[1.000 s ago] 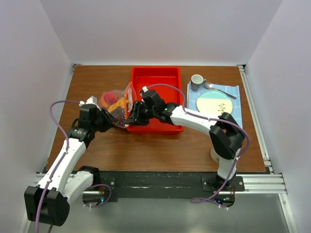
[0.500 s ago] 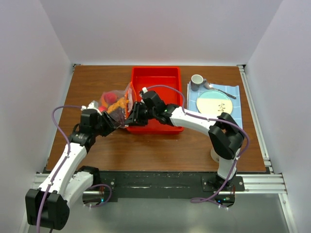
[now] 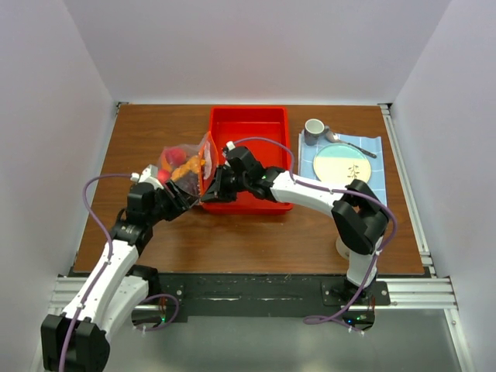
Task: Place the food in the zip-top bag and seal the zipper
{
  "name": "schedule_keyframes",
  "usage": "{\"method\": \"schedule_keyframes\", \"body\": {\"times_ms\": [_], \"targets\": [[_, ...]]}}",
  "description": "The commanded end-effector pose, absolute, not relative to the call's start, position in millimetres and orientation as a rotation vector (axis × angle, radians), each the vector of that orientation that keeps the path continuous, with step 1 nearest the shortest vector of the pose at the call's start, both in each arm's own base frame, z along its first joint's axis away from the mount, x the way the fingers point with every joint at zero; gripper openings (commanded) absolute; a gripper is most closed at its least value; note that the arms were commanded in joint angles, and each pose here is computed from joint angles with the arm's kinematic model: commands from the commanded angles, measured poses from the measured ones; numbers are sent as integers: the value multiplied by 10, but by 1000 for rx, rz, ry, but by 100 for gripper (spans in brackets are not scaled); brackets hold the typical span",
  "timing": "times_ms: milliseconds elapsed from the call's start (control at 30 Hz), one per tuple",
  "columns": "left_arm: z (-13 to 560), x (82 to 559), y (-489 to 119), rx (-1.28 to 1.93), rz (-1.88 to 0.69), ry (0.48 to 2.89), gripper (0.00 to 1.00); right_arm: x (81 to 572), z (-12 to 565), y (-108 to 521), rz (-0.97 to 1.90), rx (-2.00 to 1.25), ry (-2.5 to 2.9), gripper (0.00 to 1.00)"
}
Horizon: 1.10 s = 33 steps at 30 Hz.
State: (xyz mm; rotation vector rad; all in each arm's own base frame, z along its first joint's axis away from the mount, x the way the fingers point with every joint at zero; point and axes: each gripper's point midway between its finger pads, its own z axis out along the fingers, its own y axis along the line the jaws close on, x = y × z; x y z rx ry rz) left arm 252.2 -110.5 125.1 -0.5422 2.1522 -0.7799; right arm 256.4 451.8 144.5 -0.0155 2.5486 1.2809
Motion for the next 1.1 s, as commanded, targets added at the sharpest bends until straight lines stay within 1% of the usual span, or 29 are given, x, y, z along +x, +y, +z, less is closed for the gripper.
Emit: {"method": "schedule_keyframes", "body": {"times_ms": [0,167,300,400,467,567,633,700,800,933,1067], "targets": [[1531,2617,-1207,-381,-817,1995,62,2654,1517,4509,1220,-67,2529,4],[1481,2602,-1252,-340,-731,1985,62,2729,1532,4395,1178,-61,2534,0],[1349,2563,-1275,-490,-785,2027,52,2744,1557,4329,1184,-46,2520,0],[1339,2528,-1329,-611,-884,2005,49,2717,1550,4311,1207,-47,2500,0],[1374,2515,-1358,-639,-932,1982,49,2723,1538,4299,1204,-57,2498,0],[1479,2534,-1298,-644,-902,1952,49,2749,1532,4266,1169,-72,2503,0],[1523,2564,-1238,-572,-826,1952,48,2786,1548,4243,1151,-75,2502,0],[1624,2603,-1241,-448,-794,1915,48,2825,1560,4223,1137,-85,2501,0],[1618,2614,-1271,-324,-768,1895,49,2874,1652,4217,1105,-105,2510,0],[1761,2656,-1316,-234,-751,1831,49,2979,1849,4185,1058,-78,2527,0],[1911,2700,-1263,-191,-684,1799,49,3041,1875,4215,1051,-48,2578,0]]}}
